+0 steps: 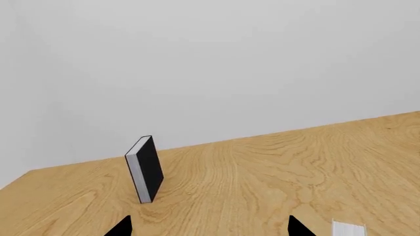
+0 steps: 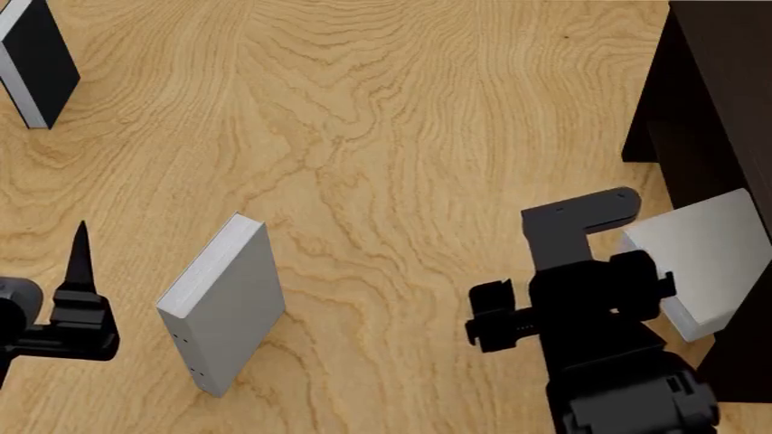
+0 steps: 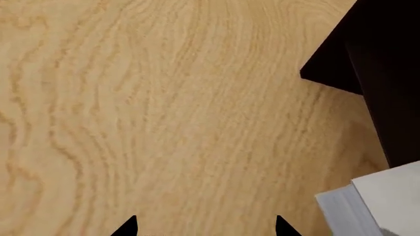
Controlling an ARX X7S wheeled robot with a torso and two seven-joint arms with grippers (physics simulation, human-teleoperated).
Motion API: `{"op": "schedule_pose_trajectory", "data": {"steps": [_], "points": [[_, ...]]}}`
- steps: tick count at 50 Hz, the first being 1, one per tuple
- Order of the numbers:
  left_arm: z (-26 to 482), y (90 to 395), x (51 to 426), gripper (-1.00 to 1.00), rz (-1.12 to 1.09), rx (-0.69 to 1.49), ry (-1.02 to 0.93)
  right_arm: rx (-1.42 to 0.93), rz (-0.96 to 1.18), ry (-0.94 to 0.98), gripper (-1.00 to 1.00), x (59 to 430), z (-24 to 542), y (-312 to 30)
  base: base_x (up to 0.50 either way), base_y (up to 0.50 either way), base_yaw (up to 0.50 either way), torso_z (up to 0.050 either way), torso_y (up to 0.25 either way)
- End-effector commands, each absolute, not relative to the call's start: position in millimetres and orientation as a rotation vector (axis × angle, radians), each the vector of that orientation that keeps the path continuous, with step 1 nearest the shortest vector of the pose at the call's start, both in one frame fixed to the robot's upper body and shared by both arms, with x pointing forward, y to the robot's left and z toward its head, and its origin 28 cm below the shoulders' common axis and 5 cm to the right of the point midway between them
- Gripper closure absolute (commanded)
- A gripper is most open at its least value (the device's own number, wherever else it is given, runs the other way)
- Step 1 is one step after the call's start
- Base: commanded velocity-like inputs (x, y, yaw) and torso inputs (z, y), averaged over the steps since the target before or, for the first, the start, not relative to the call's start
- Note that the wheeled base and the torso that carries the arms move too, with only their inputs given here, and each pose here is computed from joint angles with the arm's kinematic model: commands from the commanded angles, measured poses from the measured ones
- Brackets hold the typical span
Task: Pick up the book on the right and place it on the cabinet shelf.
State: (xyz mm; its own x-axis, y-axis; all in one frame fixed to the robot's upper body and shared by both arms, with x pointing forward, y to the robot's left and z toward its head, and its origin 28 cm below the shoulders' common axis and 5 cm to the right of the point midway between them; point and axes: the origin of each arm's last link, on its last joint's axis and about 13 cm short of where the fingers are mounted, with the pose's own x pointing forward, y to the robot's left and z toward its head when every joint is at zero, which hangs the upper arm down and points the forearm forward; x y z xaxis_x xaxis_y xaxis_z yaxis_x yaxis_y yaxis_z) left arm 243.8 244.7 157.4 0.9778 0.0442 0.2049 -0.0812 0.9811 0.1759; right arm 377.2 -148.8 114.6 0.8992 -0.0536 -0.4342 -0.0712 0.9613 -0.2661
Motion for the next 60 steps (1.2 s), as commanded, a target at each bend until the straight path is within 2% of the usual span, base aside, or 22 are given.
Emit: {"op": "schedule_pose_trajectory", "data": {"steps": [1,28,60], "points": [[156.9,244.5,243.8,-1.00,0.065,0.187,-0.202,-0.263,-0.045,0.474,-1.00,379.7,108.1,-163.8,0.00,0.00,0.00,0.000,0.000],[158.0,244.9,243.5,-1.00,0.071,0.192,-0.207,-0.244,-0.144,0.498,-1.00,385.6,108.3,-187.7,0.00,0.00,0.00,-0.001,-0.001],[154.8,242.7,247.7,-1.00,0.069,0.193,-0.198,-0.303,-0.299,0.458,-1.00,383.5,141.2,-206.8,0.00,0.00,0.00,0.000,-0.001]]}}
